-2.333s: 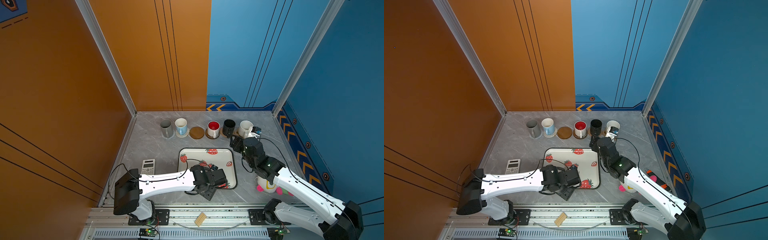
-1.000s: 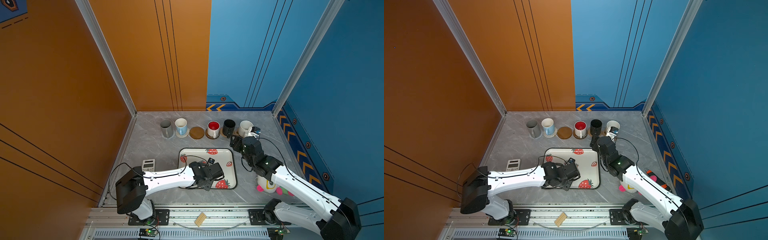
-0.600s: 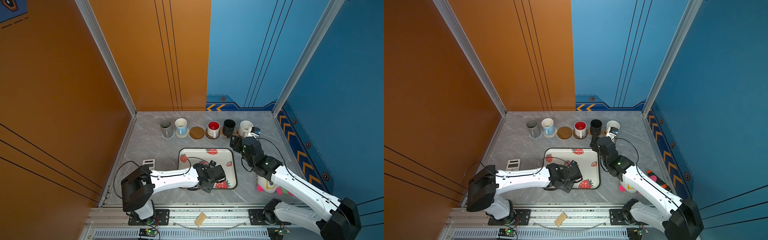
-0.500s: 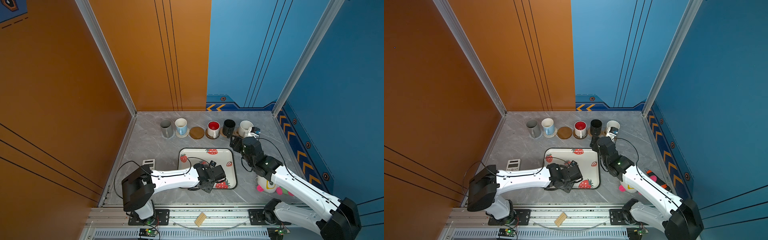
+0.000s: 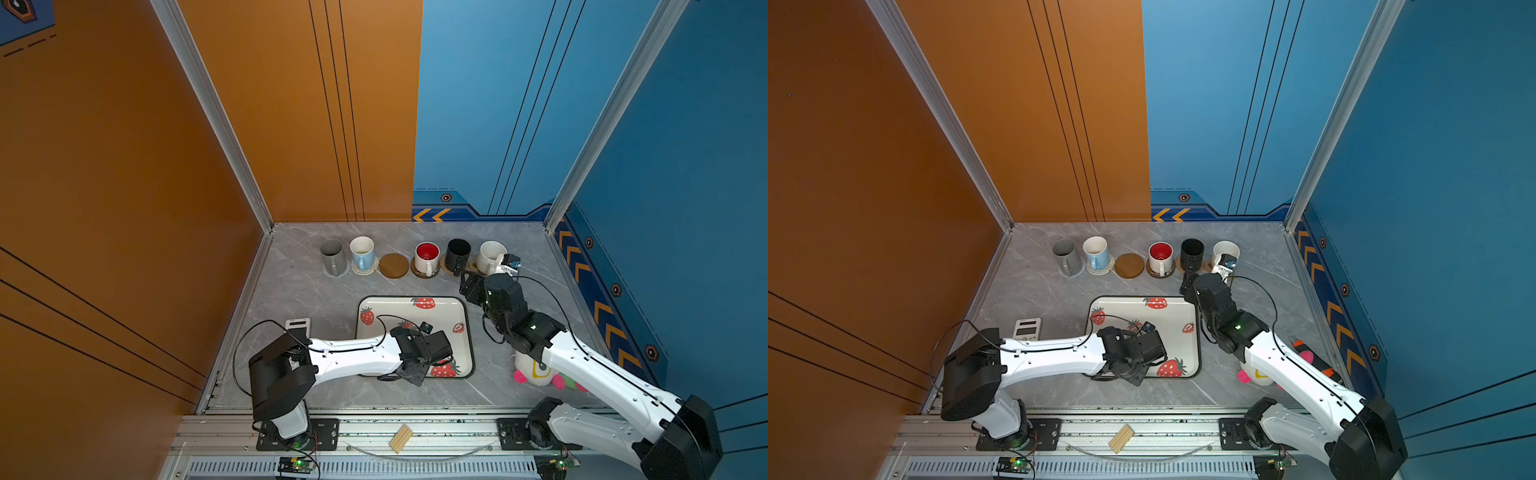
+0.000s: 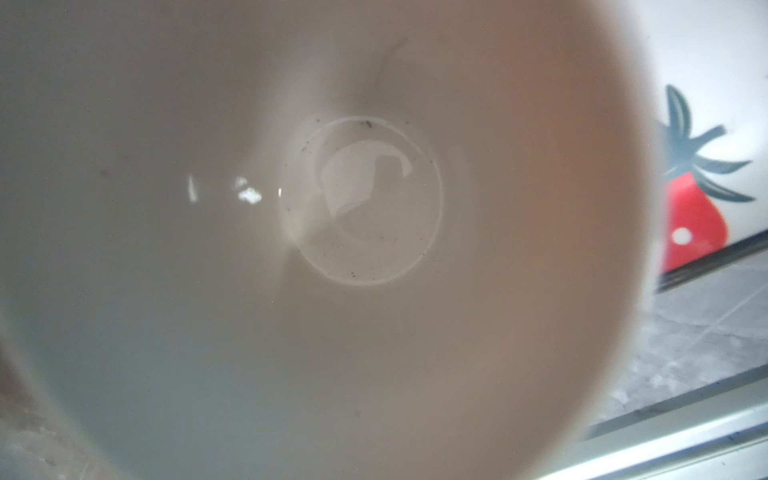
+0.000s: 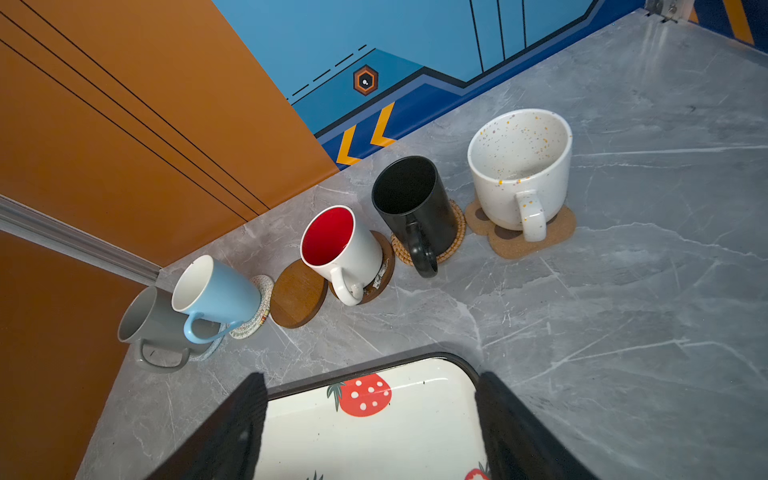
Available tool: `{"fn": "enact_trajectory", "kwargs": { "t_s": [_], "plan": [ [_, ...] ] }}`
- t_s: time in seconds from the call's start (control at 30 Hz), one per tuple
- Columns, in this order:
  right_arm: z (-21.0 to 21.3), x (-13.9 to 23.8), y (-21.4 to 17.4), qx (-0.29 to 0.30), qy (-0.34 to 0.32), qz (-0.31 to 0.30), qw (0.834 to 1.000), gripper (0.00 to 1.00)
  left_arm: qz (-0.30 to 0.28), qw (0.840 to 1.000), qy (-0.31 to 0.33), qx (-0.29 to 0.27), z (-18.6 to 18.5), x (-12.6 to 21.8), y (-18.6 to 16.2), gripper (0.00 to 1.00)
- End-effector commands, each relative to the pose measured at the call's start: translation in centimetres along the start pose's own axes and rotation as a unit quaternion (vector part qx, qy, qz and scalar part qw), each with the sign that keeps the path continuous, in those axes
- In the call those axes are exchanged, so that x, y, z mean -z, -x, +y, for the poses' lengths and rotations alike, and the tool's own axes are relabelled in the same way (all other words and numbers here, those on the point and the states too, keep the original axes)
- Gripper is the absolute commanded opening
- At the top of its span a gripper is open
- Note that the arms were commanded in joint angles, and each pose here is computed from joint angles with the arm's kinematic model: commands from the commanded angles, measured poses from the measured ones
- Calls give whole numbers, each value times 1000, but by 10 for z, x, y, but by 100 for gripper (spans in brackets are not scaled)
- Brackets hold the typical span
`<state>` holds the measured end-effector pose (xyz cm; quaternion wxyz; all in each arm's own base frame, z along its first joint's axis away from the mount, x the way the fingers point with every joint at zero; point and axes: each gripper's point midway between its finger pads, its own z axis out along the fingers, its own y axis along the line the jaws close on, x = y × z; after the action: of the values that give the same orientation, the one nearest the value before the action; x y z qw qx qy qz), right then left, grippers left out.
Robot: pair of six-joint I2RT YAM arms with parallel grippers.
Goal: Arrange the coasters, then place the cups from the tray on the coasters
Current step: 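Close the left gripper on the purple-handled mug's rim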
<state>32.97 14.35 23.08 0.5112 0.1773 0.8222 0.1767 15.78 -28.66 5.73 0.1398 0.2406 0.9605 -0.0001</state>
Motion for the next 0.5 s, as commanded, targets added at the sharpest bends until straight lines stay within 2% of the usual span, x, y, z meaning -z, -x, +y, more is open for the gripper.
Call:
{"fn": "enact_trajectory", "kwargs": {
  "t_s": [0.0,0.17,0.47],
  "plan": [
    [-3,-1,-1,-10,1,-1,1000,78,-5,1000,-1,1,-2,1,6,18],
    [-2,-1,-1,-10,2,-1,1000,78,-4,1000,0,4,-2,0,6,0],
    [-3,-1,-2,-10,3,0,1000,78,-12,1000,0,8,0,4,8,0]
  ]
}}
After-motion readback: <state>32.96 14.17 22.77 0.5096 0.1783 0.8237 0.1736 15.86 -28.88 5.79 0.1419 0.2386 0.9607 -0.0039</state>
